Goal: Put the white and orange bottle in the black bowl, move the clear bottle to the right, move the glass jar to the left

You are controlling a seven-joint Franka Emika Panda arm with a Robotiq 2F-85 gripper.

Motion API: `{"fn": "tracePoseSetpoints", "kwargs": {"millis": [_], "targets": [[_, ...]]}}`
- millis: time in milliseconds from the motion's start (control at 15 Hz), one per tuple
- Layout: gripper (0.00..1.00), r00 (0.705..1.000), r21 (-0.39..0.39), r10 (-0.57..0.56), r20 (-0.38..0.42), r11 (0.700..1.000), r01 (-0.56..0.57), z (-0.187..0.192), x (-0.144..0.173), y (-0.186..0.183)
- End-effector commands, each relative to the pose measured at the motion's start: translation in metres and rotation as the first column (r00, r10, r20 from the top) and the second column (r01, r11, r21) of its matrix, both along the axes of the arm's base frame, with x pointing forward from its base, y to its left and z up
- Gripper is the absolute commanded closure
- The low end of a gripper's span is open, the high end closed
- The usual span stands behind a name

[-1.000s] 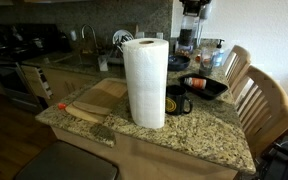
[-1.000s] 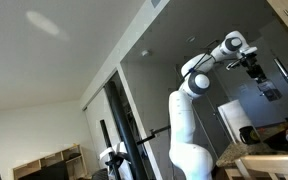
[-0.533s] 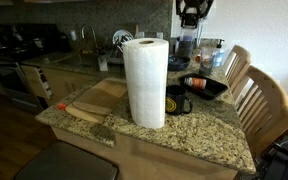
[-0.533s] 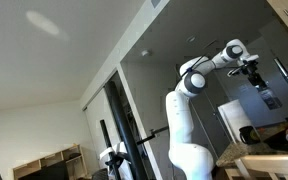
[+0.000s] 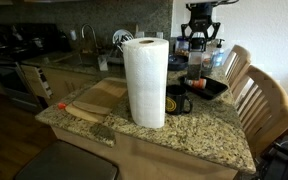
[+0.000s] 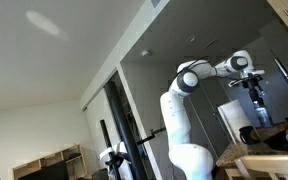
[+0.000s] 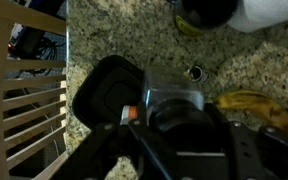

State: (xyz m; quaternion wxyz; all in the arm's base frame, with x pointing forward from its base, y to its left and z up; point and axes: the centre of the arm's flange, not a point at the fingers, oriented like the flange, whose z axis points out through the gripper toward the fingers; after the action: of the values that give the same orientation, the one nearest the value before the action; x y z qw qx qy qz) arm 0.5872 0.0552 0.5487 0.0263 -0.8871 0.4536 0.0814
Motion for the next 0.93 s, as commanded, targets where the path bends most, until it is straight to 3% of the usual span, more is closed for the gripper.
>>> {"fn": "tracePoseSetpoints", "kwargs": {"millis": [0, 200, 267, 467, 867], "targets": [[0.66, 0.995, 0.081, 0.096, -0.036, 0.992, -0.093, -0.003, -0.055, -0.02], [0.66, 0.994, 0.075, 0.105, -0.022, 0.992, -0.103, -0.005, -0.081, -0.029], [0.66, 0.997, 0.05, 0.074, 0.028, 0.996, -0.075, -0.007, -0.089, -0.028], [0.66, 0.971, -0.048, 0.192, 0.142, 0.981, -0.187, -0.018, -0.117, -0.003], [0.66, 0.864, -0.137, 0.469, 0.183, 0.883, -0.45, -0.055, -0.17, 0.063]]}}
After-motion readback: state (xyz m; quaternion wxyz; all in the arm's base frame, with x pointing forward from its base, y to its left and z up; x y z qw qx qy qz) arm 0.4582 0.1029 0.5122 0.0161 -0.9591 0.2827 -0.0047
